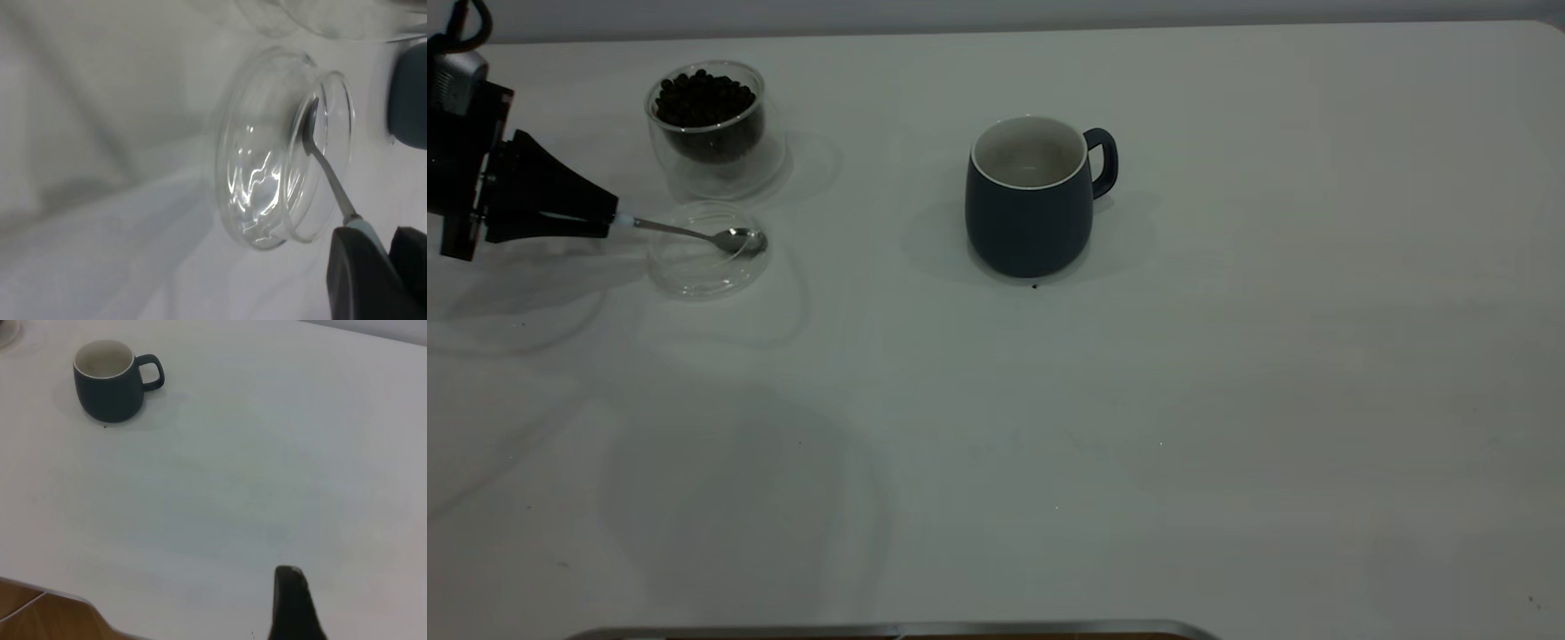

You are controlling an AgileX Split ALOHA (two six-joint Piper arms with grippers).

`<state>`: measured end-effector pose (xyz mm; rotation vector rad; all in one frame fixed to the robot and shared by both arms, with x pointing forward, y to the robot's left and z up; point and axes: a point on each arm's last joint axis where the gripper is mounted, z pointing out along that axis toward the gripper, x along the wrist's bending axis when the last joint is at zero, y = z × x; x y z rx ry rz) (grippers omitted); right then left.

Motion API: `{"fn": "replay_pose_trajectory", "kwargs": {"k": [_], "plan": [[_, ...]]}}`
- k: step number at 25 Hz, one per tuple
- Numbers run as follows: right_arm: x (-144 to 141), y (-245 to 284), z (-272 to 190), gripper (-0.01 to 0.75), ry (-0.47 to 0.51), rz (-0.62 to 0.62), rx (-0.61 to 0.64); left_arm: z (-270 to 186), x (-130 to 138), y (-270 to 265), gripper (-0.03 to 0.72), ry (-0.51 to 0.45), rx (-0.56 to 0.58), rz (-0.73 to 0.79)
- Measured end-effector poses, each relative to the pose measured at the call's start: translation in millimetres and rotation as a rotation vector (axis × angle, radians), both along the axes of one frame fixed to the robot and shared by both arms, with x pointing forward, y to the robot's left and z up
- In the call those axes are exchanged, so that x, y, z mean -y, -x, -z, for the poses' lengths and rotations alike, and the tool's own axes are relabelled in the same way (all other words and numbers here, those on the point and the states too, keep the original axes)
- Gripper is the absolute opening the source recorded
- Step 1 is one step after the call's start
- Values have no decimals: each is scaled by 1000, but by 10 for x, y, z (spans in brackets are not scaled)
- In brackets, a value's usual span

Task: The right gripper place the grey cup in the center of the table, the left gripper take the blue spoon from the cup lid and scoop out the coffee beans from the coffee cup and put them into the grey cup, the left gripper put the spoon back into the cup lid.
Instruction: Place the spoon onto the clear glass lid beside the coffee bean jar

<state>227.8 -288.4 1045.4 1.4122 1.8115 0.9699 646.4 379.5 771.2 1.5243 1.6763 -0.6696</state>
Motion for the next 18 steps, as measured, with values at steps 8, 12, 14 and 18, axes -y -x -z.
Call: {"fn": "replay_pose_trajectory", "kwargs": {"k": [8,12,14,18], "plan": [[0,0,0,511,0,0,0,19,-10,-12,288,-32,20,1],[0,0,0,511,0,0,0,28,-18,-14,470,-51,50,20],[0,0,0,511,0,0,0,37,-26,-17,549,-69,70,33],[0,0,0,511,0,0,0,51,-55,-38,631,-126,139,80]]}}
